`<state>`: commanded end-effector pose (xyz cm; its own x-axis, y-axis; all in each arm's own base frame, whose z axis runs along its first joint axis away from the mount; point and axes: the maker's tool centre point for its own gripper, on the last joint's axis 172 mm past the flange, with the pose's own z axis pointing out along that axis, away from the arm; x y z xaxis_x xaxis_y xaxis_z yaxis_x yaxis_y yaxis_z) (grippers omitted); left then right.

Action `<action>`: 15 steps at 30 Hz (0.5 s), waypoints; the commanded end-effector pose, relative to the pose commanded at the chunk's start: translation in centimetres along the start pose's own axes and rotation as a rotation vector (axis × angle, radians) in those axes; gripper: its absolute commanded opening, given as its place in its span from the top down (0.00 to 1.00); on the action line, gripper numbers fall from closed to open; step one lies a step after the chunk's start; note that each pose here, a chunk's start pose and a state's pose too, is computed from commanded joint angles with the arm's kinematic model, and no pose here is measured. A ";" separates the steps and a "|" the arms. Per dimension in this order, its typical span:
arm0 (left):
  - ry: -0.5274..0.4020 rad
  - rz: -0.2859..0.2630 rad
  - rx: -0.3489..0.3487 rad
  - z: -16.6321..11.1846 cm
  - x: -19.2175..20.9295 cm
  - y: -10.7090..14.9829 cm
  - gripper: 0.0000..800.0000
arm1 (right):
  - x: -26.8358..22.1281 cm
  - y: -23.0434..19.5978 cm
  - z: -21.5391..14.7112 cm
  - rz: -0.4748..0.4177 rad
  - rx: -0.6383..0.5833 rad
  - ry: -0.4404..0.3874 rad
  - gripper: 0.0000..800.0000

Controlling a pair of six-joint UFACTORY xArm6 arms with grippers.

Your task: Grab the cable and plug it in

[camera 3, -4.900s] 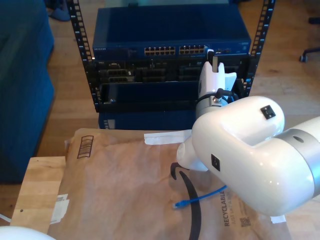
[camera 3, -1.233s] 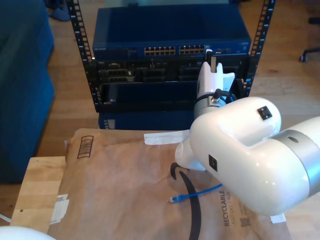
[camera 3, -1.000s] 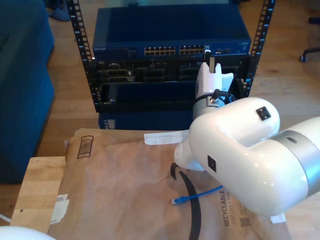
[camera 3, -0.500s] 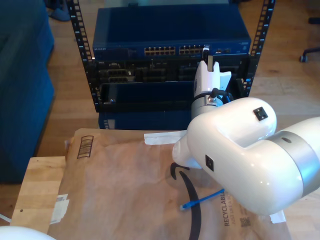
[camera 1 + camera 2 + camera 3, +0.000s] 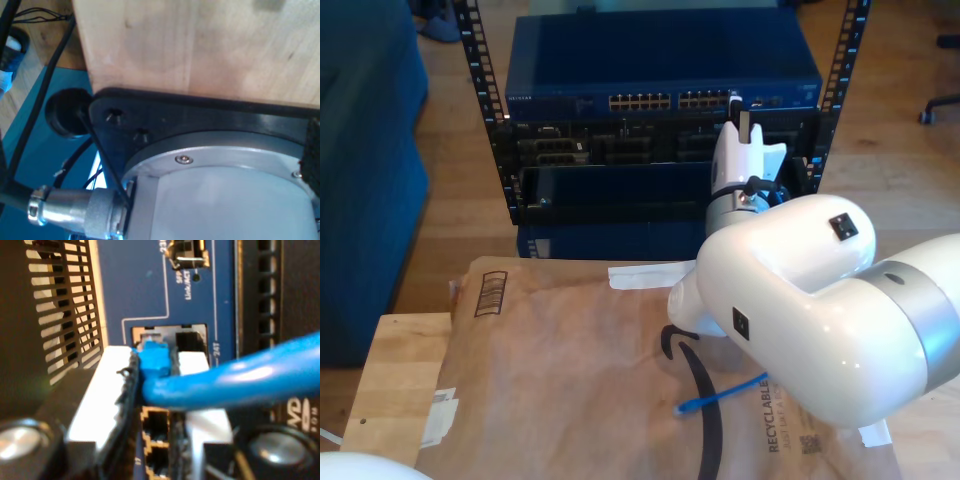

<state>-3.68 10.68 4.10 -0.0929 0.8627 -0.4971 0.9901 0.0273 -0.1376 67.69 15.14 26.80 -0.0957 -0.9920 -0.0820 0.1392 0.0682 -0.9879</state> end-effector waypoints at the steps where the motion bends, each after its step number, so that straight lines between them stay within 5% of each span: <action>1: 0.000 -0.002 0.000 0.0 0.0 0.0 0.00 | 0.0 0.0 0.0 0.000 0.000 0.000 1.00; 15: 0.000 -0.002 0.000 0.0 0.0 0.0 0.00 | -0.3 -0.6 0.6 0.010 0.015 -0.001 1.00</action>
<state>-3.68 10.68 4.10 -0.0944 0.8627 -0.4969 0.9900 0.0286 -0.1384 68.18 15.36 27.52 -0.0934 -0.9914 -0.0920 0.1552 0.0768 -0.9849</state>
